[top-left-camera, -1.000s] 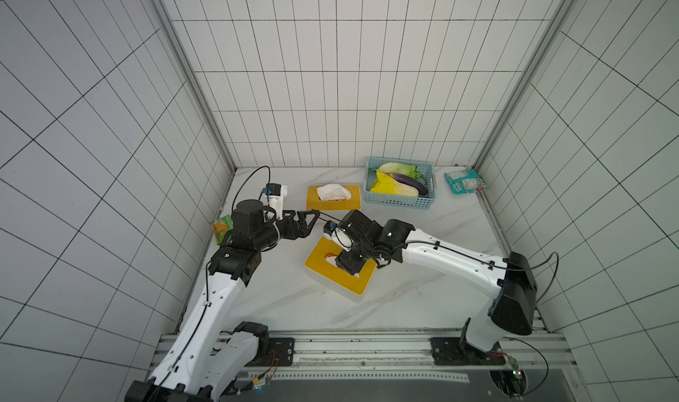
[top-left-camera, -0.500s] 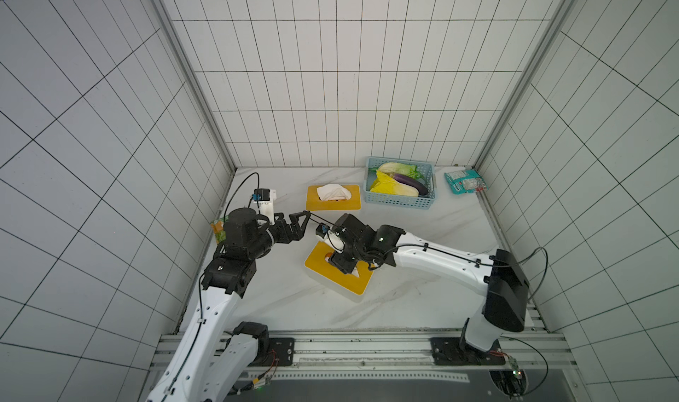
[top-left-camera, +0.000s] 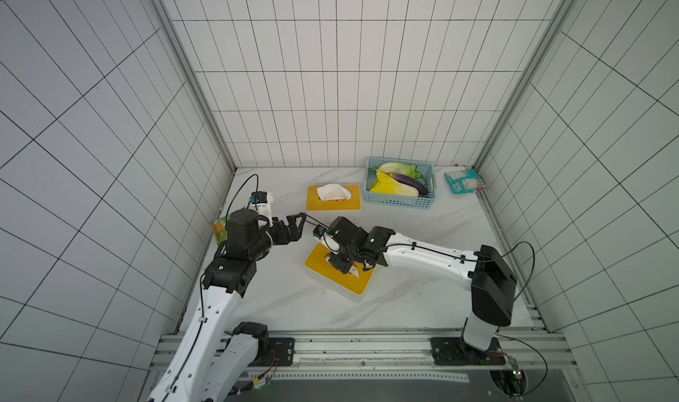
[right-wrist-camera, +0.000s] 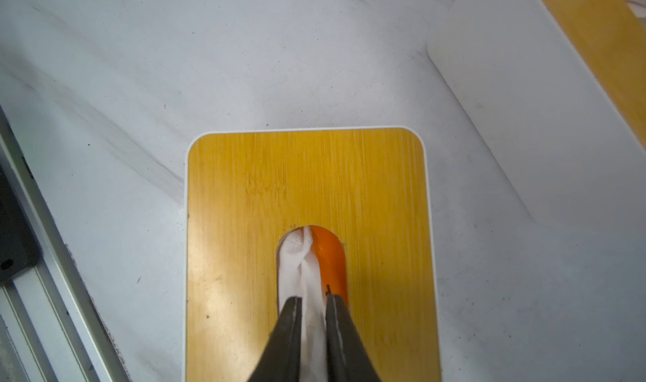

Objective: Put the tissue paper into the tissue box
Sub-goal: Pull the paper towel from the tissue box.

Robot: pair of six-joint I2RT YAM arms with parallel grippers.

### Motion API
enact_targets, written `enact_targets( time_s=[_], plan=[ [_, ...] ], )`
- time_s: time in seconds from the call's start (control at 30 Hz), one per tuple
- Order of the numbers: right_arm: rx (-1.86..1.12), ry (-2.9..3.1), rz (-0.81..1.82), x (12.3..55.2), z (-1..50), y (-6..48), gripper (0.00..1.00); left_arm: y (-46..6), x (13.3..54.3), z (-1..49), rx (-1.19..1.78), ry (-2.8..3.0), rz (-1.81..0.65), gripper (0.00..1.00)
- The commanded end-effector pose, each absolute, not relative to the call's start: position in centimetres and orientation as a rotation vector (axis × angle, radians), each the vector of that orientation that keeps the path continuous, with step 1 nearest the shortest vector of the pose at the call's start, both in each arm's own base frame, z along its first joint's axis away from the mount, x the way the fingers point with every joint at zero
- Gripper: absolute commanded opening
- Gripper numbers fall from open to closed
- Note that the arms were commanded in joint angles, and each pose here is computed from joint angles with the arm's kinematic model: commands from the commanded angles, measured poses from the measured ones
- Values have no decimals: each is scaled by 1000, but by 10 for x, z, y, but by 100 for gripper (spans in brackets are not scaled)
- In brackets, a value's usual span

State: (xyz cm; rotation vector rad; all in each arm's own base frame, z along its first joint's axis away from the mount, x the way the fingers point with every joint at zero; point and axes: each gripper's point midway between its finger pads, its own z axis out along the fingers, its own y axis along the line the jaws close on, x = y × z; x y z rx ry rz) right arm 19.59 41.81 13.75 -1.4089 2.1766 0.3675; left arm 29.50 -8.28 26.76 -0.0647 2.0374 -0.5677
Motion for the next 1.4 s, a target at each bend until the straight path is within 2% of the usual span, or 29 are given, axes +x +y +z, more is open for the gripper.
enact_targets(
  time_s=[0.0,0.17,0.5,0.77,1.03,1.17,1.37],
  plan=[
    [-1389,2212,354,192,147,412,10,-46,310,274,-206,1973,-415,98],
    [-1338,2231,398,193,157,416,0,-95,303,294,27,1886,-698,98],
    [-1189,2341,549,200,168,419,0,-137,295,296,231,1887,-967,98],
    [-1042,2391,611,219,177,412,0,-151,284,307,318,1847,-1037,98],
    [-996,2385,680,223,187,408,0,-141,277,320,296,1767,-944,98],
    [-980,2375,737,222,198,407,35,-131,283,315,234,1787,-878,98],
    [-928,2273,758,221,240,387,60,-110,302,294,33,1877,-800,98]
  ],
)
